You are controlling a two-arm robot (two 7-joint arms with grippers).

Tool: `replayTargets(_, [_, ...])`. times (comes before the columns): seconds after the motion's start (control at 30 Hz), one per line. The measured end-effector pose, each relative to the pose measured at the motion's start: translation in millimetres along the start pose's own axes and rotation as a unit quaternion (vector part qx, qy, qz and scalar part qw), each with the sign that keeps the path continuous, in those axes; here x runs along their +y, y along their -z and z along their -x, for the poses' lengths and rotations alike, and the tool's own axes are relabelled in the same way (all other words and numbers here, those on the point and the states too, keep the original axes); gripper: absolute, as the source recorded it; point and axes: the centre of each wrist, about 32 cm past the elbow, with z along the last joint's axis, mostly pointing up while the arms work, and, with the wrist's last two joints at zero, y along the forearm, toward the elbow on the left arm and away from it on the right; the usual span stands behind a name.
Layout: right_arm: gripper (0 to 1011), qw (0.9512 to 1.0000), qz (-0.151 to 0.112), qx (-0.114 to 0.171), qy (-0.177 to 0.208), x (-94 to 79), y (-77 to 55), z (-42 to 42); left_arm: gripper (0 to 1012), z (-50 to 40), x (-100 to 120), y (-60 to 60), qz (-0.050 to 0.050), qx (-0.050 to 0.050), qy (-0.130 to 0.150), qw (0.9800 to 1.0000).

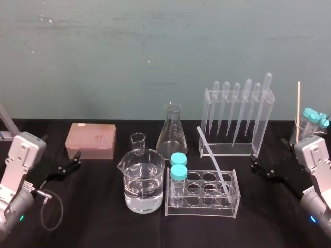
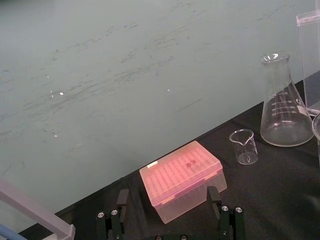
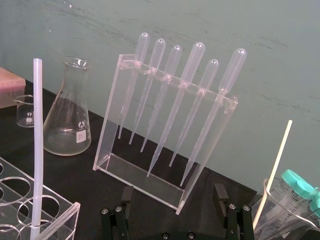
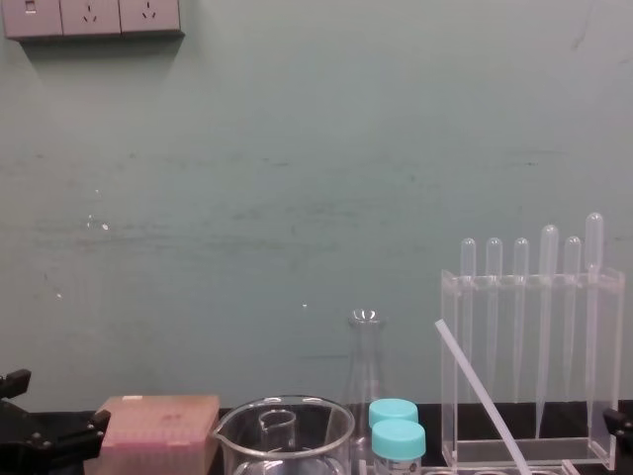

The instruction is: Pick up the stirring rod with one hand, then place it down.

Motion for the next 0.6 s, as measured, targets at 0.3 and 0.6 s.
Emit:
replayTargets(0.3, [1004,1.0,0.0,0.0,0.0,0.0,0.0,0.0,1000,0.0,0.0,0.0,0.0,0.0,0.0,1.0])
replayTargets(0.6, [1004,1.0,0.0,0.0,0.0,0.0,0.0,0.0,1000,0.0,0.0,0.0,0.0,0.0,0.0,1.0])
